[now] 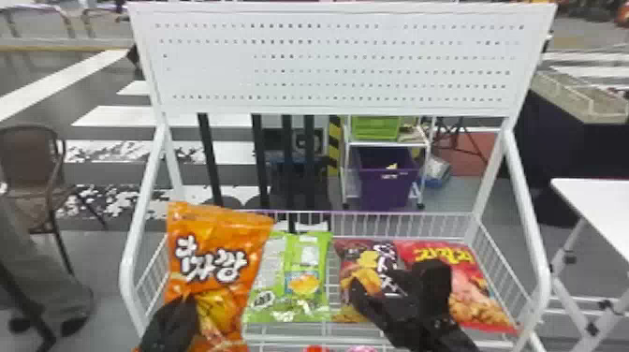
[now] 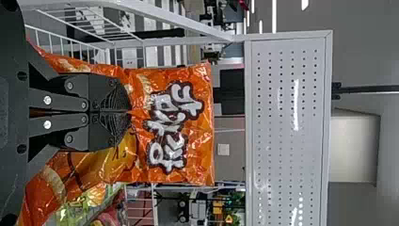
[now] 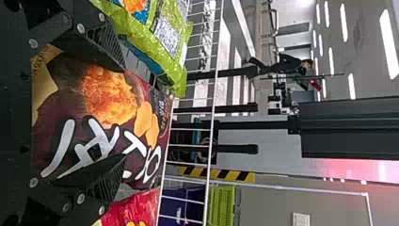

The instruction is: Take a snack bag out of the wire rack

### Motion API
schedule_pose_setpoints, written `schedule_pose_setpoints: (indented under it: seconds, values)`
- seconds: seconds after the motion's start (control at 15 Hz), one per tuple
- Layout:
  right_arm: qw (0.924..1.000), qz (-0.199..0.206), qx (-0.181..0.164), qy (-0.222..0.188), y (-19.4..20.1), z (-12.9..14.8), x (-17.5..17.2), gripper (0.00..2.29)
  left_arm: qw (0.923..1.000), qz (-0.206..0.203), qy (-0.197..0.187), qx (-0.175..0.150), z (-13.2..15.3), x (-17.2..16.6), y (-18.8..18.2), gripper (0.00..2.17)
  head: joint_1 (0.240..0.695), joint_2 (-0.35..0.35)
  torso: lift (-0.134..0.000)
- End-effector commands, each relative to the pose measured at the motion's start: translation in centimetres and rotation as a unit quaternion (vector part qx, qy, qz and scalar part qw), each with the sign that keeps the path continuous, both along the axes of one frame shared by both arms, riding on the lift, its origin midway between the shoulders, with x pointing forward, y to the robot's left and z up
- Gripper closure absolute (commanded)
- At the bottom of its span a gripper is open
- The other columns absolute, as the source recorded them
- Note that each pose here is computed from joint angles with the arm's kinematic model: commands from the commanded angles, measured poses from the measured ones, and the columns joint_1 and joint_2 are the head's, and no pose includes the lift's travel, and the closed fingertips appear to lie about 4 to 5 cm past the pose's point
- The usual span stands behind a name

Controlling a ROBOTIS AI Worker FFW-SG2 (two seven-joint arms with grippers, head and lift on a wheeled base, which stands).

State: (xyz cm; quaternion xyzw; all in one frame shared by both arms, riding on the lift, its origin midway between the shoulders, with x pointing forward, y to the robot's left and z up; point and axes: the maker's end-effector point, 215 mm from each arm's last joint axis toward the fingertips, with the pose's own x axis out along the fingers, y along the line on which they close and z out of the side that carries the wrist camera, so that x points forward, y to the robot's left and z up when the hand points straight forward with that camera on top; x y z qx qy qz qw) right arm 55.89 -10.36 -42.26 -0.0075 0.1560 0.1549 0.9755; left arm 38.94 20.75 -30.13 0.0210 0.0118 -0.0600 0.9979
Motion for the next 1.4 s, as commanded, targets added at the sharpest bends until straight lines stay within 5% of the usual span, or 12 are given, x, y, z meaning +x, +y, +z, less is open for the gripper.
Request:
schedule_pose_setpoints:
  seconds: [0.0,0.13,0.6,1.07,1.33]
  values:
    - [0.9998,0.009,-0.005,0.019,0.6,-1.0,0.6,0.77,1.0000,0.001,0.000,0.001,0.0,0.0,0.1,2.06,0.499,0.000,0.000]
    - [0.9996,0.011,-0.006,0.027,0.8,-1.3,0.5,2.15,1.0000,0.001,-0.002,0.001,0.1,0.2,0.1,2.06,0.499,0.000,0.000]
    - [0.9994,0.011,-0.008,0.032,1.1,-1.0,0.1,2.24,1.0000,0.003,-0.008,0.001,0.6,0.6,0.4,2.06,0.499,0.000,0.000]
    - [0.9995,-0.027,-0.006,-0.015,-0.5,3.1,-0.3,2.24,1.0000,0.003,-0.008,0.000,0.5,0.7,0.4,2.06,0.499,0.000,0.000]
    - [0.9984,-0.032,0.025,-0.038,-0.9,5.3,-0.5,2.24,1.0000,0.001,-0.008,0.000,0.5,0.7,0.2,2.06,0.499,0.000,0.000]
